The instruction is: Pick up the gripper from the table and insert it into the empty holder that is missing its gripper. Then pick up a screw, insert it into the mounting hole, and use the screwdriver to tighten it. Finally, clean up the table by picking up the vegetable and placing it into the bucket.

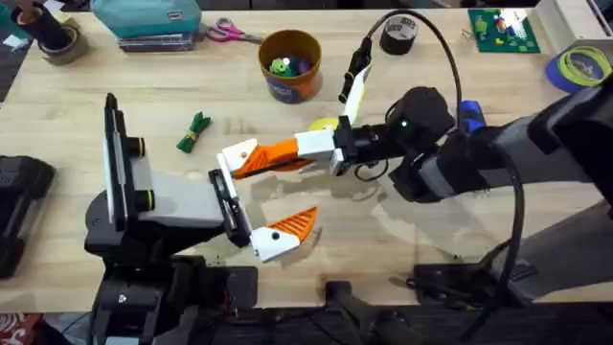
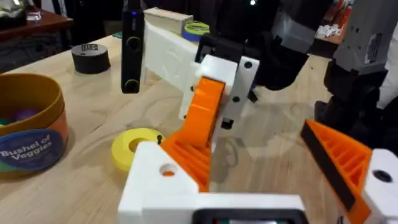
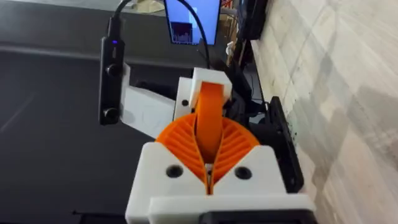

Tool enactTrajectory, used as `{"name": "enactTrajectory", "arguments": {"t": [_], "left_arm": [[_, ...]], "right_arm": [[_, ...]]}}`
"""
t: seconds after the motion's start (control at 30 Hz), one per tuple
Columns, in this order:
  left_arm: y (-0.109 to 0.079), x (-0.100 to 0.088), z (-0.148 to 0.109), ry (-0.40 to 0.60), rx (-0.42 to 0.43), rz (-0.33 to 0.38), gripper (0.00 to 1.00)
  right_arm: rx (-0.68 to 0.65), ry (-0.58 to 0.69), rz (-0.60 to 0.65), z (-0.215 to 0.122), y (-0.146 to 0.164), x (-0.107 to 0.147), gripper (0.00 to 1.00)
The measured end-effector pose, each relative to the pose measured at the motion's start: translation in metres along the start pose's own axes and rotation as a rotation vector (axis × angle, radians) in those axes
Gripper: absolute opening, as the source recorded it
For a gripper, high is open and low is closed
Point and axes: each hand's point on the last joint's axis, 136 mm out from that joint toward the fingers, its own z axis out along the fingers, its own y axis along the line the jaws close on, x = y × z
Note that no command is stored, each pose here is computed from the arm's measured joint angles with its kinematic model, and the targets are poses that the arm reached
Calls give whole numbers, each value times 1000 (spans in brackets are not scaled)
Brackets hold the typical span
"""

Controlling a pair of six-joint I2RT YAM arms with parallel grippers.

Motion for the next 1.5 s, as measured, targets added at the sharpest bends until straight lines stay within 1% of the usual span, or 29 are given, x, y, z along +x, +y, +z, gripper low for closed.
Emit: {"name": "enactTrajectory", "arguments": {"t": [0.7,1.5], "left_arm": [[3,0,0,-1,-15,1,986],[2,0,0,-1,-10,0,986]], "right_arm": [[-6,17,-13,4,-3,-13,9],[-3,22,-10,3,-3,-14,9]]}}
